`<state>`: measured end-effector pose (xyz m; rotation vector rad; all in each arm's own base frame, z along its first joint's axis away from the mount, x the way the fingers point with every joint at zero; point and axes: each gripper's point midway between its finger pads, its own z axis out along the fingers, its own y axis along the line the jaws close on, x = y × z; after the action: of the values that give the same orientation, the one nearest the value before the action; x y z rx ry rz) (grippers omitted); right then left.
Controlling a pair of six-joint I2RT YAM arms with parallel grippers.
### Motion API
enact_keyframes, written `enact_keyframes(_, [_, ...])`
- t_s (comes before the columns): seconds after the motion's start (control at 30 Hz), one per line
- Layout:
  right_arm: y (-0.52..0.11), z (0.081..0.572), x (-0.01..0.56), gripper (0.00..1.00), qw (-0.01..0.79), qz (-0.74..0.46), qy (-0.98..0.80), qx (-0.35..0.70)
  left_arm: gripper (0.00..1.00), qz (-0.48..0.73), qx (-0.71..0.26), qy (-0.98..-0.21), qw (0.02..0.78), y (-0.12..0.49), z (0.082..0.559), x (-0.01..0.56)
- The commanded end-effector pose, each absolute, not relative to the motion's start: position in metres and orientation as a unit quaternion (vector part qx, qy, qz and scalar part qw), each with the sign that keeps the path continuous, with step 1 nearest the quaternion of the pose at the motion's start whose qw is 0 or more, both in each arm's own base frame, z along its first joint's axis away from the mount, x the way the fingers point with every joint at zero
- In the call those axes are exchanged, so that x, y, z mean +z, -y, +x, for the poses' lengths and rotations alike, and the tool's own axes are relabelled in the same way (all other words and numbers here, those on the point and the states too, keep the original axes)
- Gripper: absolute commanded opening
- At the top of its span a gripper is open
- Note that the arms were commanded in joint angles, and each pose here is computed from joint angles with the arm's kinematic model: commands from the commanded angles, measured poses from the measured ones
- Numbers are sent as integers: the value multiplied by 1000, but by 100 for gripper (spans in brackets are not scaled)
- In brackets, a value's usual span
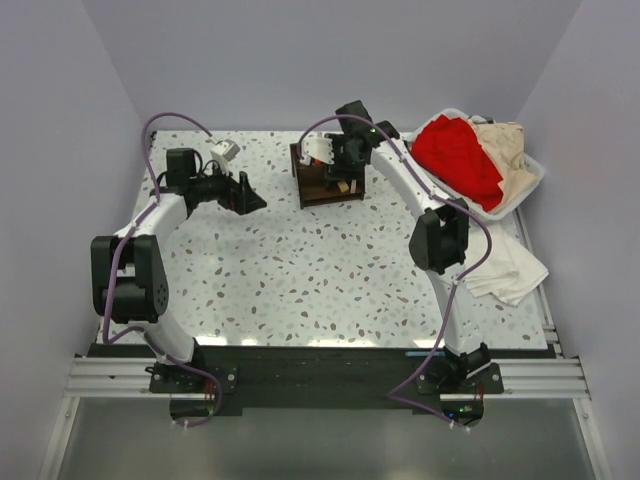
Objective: Sort the stationery into containers
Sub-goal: Place the stationery in the storage box.
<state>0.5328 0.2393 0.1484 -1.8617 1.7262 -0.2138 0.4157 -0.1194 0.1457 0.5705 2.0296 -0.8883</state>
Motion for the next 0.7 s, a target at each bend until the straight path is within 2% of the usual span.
enact_keyframes(0.0, [-246,545,187,69,347,-678,-639,-106,100,244,-348,-796,431,118,419,155])
enact_keyframes(0.17, [-249,554,201,74,380,-656,-642,-113,100,244,-350,-795,431,119,419,154])
enact_keyframes(0.67, [-252,568,216,79,412,-643,-631,-134,100,243,-355,-794,430,120,420,154])
